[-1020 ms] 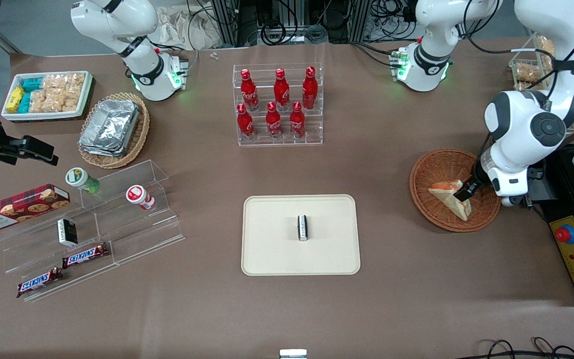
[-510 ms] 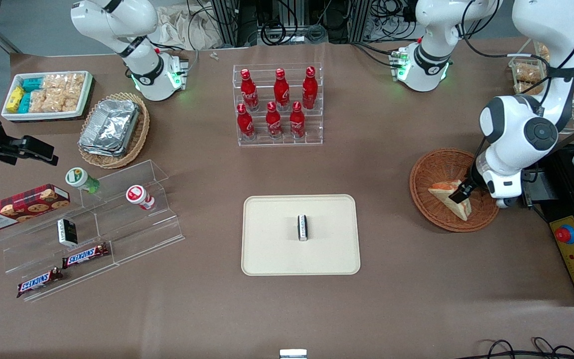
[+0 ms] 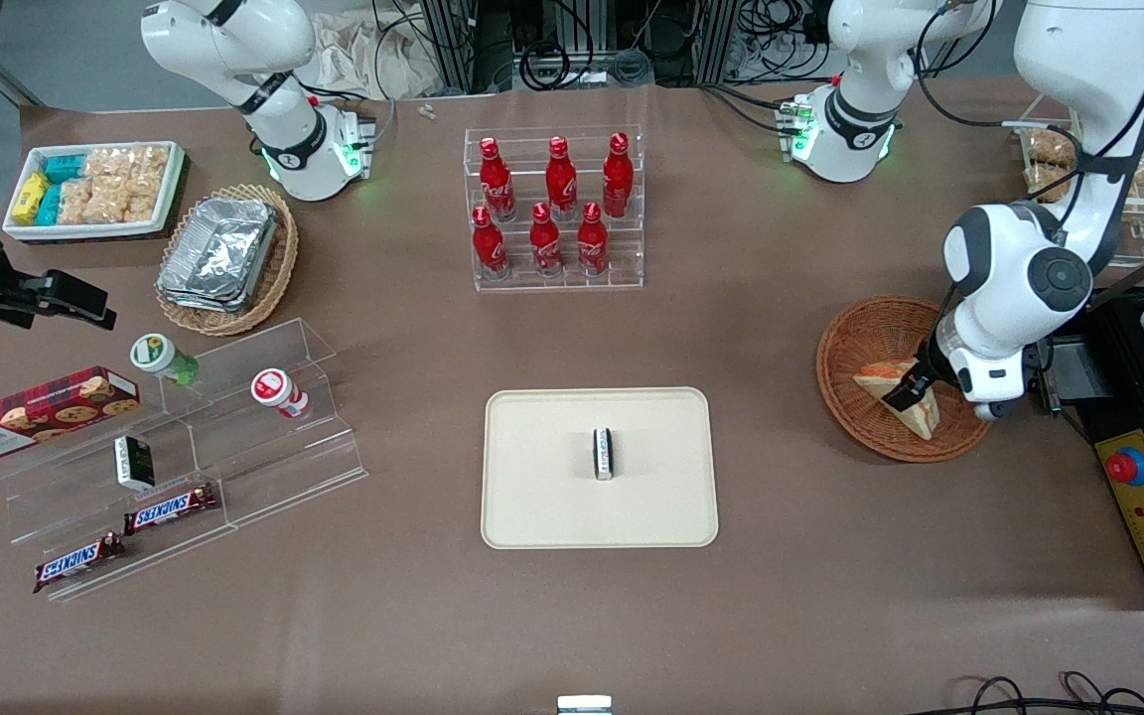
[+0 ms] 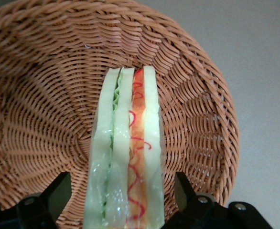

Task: Place sandwich from basket to tray
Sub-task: 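Lower the left gripper around the sandwich and close on it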

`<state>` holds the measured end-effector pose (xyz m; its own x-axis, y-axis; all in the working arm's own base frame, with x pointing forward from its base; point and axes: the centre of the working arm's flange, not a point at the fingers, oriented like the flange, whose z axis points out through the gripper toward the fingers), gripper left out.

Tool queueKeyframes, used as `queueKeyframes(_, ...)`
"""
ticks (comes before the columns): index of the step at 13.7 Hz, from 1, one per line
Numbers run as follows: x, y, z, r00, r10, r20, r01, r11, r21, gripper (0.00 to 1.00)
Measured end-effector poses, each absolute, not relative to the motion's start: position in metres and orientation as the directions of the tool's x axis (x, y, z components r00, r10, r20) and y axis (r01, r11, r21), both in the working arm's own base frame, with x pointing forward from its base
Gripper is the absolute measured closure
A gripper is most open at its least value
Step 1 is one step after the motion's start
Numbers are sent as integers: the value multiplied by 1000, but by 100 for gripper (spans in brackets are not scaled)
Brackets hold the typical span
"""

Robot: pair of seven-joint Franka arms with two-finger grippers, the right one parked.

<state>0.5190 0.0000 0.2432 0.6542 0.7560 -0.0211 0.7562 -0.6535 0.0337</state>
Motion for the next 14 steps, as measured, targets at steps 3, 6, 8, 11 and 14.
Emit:
queueKeyframes(3,519,-1,233,654,756,-29,757,-653,32,22)
queueKeyframes(6,519,-4,234,660,751,-25,751,-659,35,56)
queueKeyframes(8,520,-17,238,679,734,-23,734,-678,36,63)
queueKeyframes(11,519,-28,266,694,719,-29,720,-694,10,66)
queueKeyframes(14,516,-45,342,741,671,-22,670,-742,-32,75)
